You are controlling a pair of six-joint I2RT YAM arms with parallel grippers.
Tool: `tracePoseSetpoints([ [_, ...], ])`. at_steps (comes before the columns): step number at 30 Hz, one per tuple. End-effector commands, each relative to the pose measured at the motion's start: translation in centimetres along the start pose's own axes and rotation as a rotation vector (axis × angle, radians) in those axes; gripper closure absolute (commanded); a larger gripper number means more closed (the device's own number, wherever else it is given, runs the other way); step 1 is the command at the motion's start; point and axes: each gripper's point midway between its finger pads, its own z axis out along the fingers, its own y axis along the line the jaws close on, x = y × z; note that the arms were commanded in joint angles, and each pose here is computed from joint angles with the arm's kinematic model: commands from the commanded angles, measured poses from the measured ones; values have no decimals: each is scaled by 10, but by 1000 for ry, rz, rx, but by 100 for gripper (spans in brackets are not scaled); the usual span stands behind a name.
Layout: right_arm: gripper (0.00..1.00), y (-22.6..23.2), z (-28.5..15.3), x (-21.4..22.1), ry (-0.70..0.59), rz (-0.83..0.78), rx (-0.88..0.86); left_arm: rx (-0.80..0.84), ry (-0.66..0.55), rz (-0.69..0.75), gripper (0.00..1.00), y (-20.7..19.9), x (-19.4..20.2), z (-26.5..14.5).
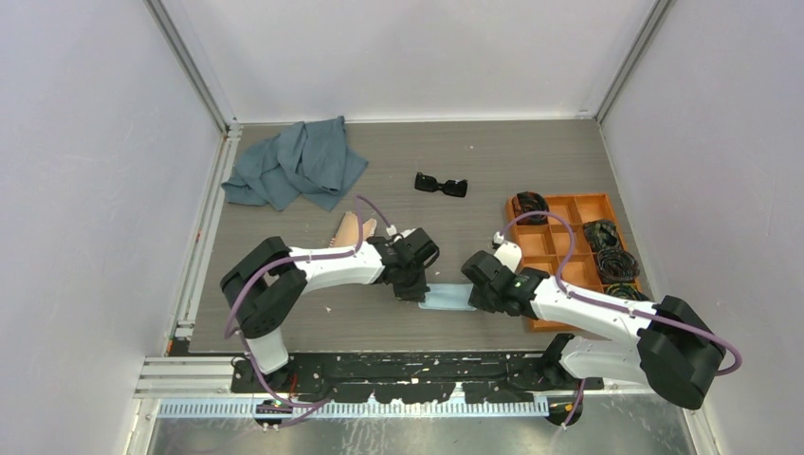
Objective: Organize the sunglasses
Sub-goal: Fold the glasses cleaning cloth at the center of the board.
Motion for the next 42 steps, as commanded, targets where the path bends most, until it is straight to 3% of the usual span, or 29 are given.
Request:
tracePoseSetpoints([
  [1,98,0,3,-3,-18,18,2,16,-2,-8,99,-6,-1,3],
  [13,97,-2,3,-2,-14,17,7,-2,5,-7,100,-4,0,4],
  [17,91,-2,2,-3,-18,19,6,-4,1,-5,100,-4,-1,3],
  [26,74,-2,-1,-6,-26,14,12,-17,-32,-2,75,-3,-5,-7],
  [33,68,2,-13,-16,-55,17,-5,-6,-67,3,68,-4,-9,-22],
  [42,71,21,-19,-29,-83,16,-64,48,-142,54,68,-26,-17,-41],
])
